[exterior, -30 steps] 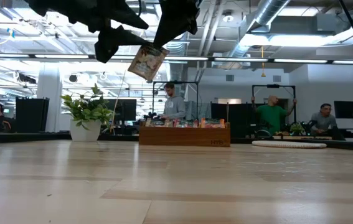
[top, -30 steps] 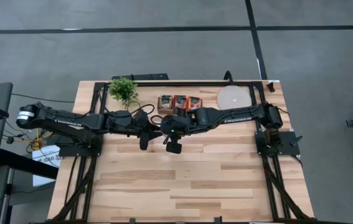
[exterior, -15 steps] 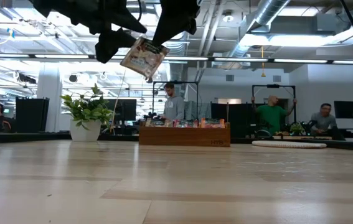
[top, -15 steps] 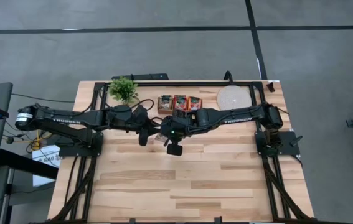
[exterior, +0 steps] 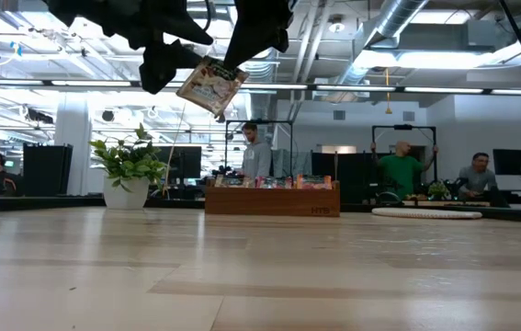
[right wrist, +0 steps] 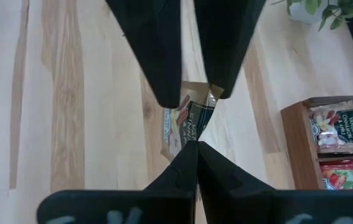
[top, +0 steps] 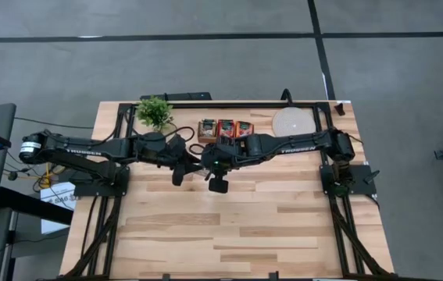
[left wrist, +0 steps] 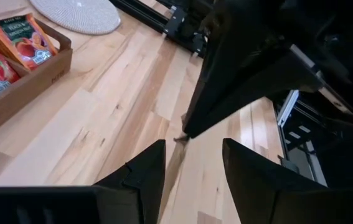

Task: Pick & Place Tea
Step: Put the brown tea bag into the left section of the wooden organizer

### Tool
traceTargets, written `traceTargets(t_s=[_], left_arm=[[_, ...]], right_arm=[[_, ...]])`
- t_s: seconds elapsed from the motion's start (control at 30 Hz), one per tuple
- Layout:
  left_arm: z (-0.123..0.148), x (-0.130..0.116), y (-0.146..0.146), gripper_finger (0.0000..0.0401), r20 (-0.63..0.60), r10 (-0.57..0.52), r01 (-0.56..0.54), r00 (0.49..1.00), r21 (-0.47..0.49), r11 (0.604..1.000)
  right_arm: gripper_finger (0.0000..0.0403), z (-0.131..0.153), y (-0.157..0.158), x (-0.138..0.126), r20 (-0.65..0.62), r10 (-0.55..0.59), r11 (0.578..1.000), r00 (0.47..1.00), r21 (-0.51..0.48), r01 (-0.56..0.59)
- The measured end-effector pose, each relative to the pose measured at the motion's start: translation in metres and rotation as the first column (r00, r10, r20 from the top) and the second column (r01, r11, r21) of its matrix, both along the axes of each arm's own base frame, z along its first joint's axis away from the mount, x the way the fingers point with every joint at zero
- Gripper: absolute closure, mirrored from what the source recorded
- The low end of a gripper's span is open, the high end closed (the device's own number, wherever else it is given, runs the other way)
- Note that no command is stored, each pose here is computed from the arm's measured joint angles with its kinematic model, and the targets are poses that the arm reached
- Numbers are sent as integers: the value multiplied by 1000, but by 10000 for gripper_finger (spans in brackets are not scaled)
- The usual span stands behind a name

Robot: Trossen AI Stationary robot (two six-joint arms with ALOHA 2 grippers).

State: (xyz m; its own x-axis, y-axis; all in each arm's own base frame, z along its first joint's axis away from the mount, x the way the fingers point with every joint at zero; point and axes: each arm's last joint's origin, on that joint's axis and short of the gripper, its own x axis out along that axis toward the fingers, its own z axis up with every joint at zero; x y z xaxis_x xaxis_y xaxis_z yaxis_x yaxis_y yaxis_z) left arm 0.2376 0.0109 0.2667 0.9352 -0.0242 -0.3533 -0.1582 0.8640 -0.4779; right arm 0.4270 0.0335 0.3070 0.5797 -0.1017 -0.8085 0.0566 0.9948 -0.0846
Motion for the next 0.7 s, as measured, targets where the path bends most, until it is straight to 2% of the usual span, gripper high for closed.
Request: traceTargets(t_s=[0.4,0.7], left_arm=[[-6,2,0,250,-32,-1,1,999,0,1000],[0,4,0,252,33,-10,10,999,5,1000]], right_arm=[[403,22,-5,2,64,2,1000,998,-7,-1],[403,15,-5,1,18,-4,1000,1000,-3,4]])
